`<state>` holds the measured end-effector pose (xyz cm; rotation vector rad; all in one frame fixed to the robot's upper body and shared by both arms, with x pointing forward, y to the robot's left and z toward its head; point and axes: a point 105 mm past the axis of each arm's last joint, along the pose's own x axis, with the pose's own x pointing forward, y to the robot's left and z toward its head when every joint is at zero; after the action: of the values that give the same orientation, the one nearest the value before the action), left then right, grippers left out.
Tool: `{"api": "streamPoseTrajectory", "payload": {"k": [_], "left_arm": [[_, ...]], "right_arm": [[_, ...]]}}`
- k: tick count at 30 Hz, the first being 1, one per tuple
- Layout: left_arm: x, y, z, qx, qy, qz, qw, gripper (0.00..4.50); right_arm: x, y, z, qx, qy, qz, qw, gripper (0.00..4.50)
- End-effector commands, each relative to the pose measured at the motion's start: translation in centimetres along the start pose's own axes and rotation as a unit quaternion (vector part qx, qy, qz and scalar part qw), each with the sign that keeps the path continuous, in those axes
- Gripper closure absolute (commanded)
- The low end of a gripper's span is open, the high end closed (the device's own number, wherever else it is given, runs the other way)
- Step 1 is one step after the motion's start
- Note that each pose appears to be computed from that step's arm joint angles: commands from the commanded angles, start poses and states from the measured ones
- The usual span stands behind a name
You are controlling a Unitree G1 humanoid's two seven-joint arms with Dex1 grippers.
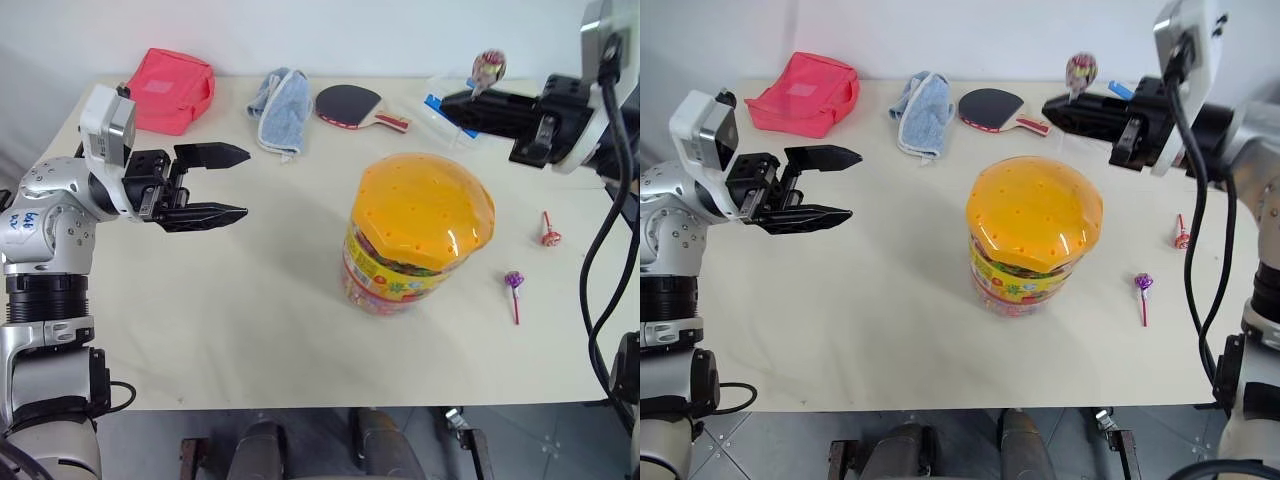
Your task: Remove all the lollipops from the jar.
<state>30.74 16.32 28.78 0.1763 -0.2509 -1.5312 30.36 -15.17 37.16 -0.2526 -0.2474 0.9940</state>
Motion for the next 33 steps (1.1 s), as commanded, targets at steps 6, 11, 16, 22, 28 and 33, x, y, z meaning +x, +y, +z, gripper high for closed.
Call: {"api": "streamPoseTrajectory", "payload": {"k": [6, 11, 16, 22, 28, 33], "left_arm": [[0.8, 0.5, 0.6, 0.020, -0.009, -0.030, 0.999, 0.00], [1.1, 0.8, 0.4, 0.017, -0.012, -0.038, 0.999, 0.00], [1.5, 1.1, 0.3, 0.016, -0.015, -0.044, 0.999, 0.00], [1.9, 1.5, -0.1, 0.016, -0.017, -0.041, 0.999, 0.00], [1.6, 2.3, -1.1, 0.009, 0.010, 0.007, 1.000, 0.00], [1.4, 2.2, -1.5, 0.003, 0.023, 0.028, 0.999, 0.00]], "right_arm": [[-6.9, -4.4, 3.1, -0.054, -0.007, -0.201, 0.978, 4.47], [-13.3, -6.2, -1.8, -0.001, 0.109, -0.329, 0.938, 4.47], [-19.5, -6.5, -8.6, 0.055, 0.244, -0.423, 0.871, 4.47], [-23.6, -6.1, -15.7, 0.140, 0.344, -0.485, 0.792, 4.47], [-25.4, -5.9, -21.0, 0.189, 0.384, -0.509, 0.747, 4.47], [-25.9, -6.1, -23.2, 0.213, 0.392, -0.529, 0.722, 4.47]]}}
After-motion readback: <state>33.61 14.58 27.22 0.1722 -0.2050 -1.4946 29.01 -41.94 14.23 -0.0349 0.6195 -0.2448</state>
